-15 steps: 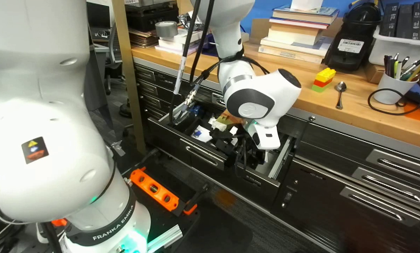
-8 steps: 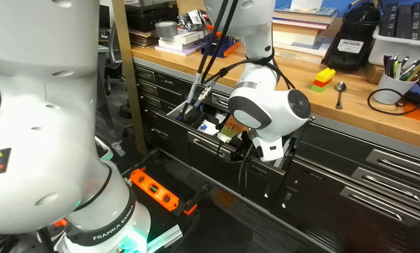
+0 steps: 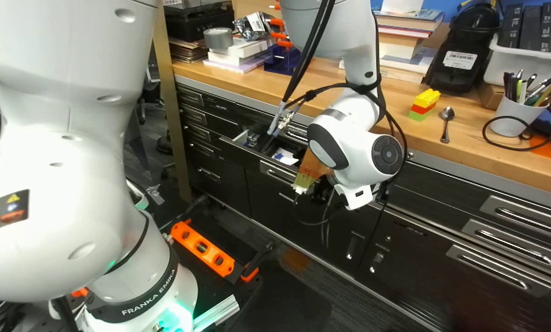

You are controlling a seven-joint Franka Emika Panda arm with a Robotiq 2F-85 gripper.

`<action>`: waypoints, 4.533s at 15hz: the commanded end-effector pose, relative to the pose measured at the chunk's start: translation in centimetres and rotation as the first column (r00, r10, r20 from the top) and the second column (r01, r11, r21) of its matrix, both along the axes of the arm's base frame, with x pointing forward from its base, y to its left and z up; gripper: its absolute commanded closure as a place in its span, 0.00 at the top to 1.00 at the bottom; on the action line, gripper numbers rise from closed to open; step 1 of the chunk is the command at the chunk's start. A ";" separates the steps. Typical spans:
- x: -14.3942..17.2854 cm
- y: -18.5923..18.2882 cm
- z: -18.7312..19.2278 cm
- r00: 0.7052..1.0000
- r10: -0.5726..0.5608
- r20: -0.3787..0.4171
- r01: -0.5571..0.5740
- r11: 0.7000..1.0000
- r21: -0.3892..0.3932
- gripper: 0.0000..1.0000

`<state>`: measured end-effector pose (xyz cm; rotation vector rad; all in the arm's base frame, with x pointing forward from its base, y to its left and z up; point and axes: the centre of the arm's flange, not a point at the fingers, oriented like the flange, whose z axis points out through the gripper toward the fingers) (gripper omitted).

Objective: Place the two black objects inside the open drawer then push the drawer closed

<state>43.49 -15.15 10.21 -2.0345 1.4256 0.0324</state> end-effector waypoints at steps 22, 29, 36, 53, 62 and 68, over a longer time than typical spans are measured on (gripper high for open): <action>-4.9 4.0 4.0 0.908 -0.003 -0.418 -0.155 0.927 -0.343 1.00; 1.1 6.5 3.9 0.892 0.146 -0.427 -0.303 0.895 -0.327 1.00; 3.3 7.7 2.8 0.868 0.230 -0.440 -0.370 0.890 -0.265 1.00; 4.6 9.9 0.1 0.927 0.328 -0.182 -0.361 0.912 -0.194 1.00; -2.5 6.6 10.0 0.856 0.476 -0.200 -0.516 0.804 -0.296 1.00; -5.4 9.2 18.2 0.618 0.715 -0.327 -0.782 0.512 -0.356 1.00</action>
